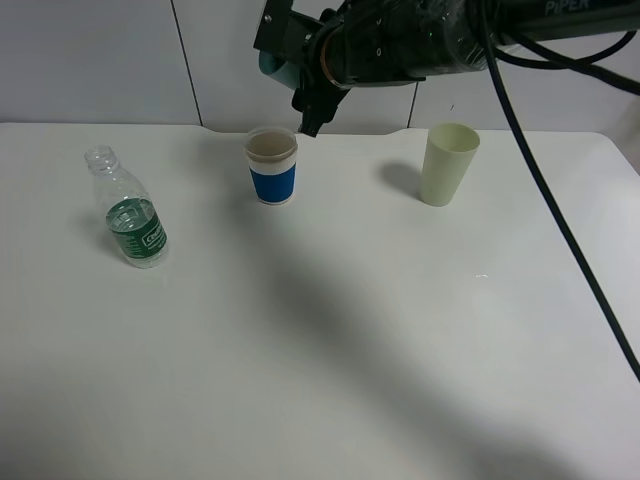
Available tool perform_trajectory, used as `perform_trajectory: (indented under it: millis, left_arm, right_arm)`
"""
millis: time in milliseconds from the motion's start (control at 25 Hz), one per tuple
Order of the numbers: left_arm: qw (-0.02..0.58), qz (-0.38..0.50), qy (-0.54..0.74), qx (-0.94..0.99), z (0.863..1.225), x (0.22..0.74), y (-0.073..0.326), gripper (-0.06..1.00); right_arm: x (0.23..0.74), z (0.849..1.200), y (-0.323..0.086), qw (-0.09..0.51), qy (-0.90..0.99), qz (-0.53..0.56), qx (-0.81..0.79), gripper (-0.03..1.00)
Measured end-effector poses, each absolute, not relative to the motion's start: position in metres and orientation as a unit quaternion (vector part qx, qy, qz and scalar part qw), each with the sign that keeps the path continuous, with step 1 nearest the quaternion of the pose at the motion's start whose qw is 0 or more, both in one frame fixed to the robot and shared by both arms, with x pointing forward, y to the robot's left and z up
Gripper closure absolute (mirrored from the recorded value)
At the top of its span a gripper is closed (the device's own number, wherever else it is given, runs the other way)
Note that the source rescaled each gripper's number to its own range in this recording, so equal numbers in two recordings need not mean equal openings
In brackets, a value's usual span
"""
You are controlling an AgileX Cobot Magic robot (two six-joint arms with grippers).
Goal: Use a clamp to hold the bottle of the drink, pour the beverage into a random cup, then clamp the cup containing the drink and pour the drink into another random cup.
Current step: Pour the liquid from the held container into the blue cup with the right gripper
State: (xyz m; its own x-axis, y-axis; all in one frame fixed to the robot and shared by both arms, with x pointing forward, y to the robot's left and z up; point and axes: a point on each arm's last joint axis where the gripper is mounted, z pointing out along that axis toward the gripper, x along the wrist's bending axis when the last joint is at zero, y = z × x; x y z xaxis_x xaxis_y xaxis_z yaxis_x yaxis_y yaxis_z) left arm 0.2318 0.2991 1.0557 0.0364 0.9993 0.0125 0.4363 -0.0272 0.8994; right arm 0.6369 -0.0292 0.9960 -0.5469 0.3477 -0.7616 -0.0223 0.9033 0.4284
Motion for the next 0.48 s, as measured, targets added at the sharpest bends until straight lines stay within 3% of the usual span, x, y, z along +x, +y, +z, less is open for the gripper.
perform_trajectory:
  millis: [480]
  left_arm:
    - [0.378, 0.372, 0.586, 0.612, 1.0557, 0.2318, 0.2991, -0.06]
  right_arm:
    - [0.6386, 0.9985, -0.0301, 0.49, 0.852, 0.176, 0.058, 0.96]
